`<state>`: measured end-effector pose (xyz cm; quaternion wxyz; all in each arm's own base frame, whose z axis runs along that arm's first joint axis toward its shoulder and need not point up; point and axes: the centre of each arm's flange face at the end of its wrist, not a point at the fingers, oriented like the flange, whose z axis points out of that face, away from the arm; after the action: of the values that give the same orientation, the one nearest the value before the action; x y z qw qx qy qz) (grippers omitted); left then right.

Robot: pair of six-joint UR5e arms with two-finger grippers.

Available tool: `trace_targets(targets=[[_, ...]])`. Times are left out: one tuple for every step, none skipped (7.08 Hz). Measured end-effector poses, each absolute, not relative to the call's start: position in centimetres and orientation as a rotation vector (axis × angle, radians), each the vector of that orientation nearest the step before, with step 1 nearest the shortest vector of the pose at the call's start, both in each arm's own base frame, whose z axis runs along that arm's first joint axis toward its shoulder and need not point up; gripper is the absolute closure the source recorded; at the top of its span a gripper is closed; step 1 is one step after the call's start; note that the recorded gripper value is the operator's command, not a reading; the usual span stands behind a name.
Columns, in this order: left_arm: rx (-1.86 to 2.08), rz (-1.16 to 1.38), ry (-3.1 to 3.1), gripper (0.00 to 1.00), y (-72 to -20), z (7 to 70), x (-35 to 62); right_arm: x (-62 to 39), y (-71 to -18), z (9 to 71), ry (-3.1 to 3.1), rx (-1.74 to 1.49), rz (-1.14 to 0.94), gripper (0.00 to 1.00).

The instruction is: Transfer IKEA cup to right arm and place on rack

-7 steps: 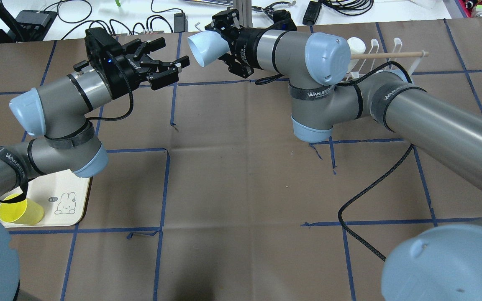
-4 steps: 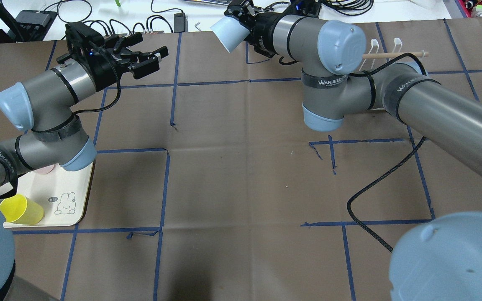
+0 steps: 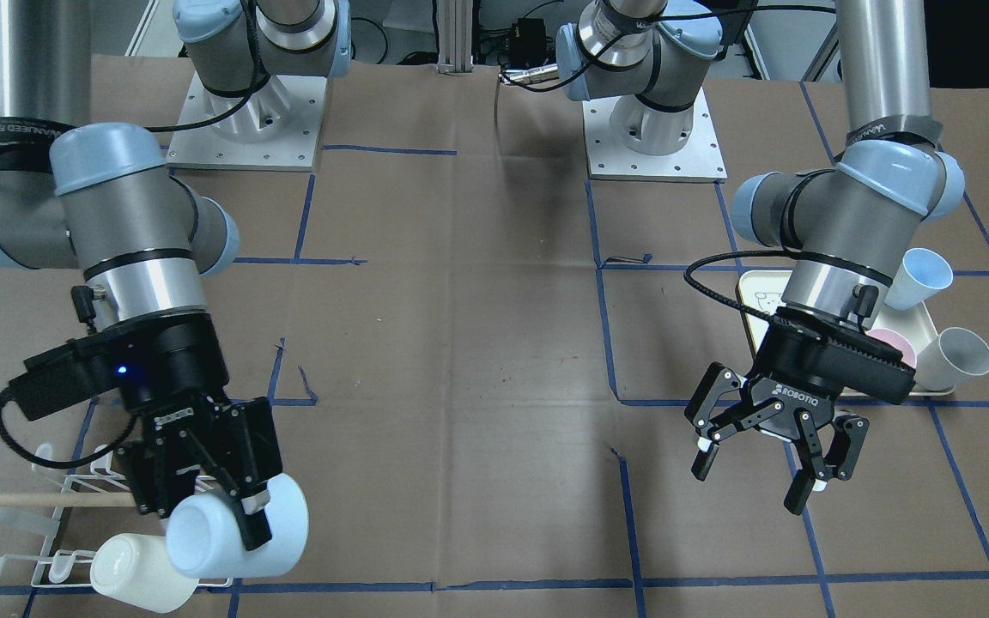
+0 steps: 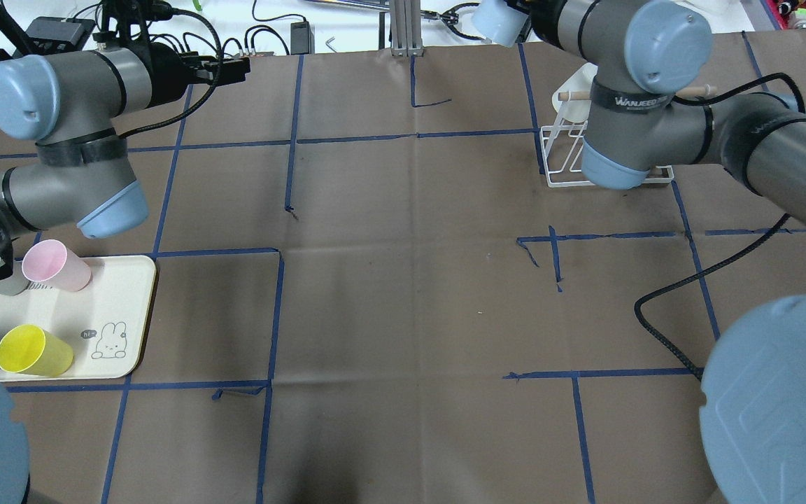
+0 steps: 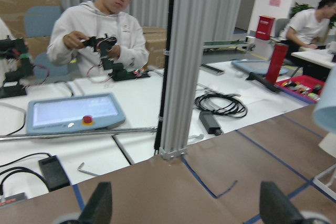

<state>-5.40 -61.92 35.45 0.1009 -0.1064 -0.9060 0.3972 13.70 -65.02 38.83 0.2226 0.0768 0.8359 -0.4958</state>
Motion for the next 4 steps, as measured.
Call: trace_targets(targets=[[-0.282,0.999,-2.84,0.01,-61.1,36.3,-6.8,10.3,-65.7,39.8,2.378,0.078,-1.498,0.62],[-0.272,0.789,-2.99,0.01,-59.7,37.7,-8.2,7.3,-66.3,40.6,2.44,-0.049,-1.603,0.62],[-0.266,0.562,-3.094,0.01,-57.8,39.6,-9.1,4.0,-66.8,40.8,2.496,-0.131,-1.674,0.62],[-0.255,0.364,-3.14,0.01,-55.6,42.1,-9.6,0.5,-67.2,40.2,2.549,-0.161,-1.707,0.62]])
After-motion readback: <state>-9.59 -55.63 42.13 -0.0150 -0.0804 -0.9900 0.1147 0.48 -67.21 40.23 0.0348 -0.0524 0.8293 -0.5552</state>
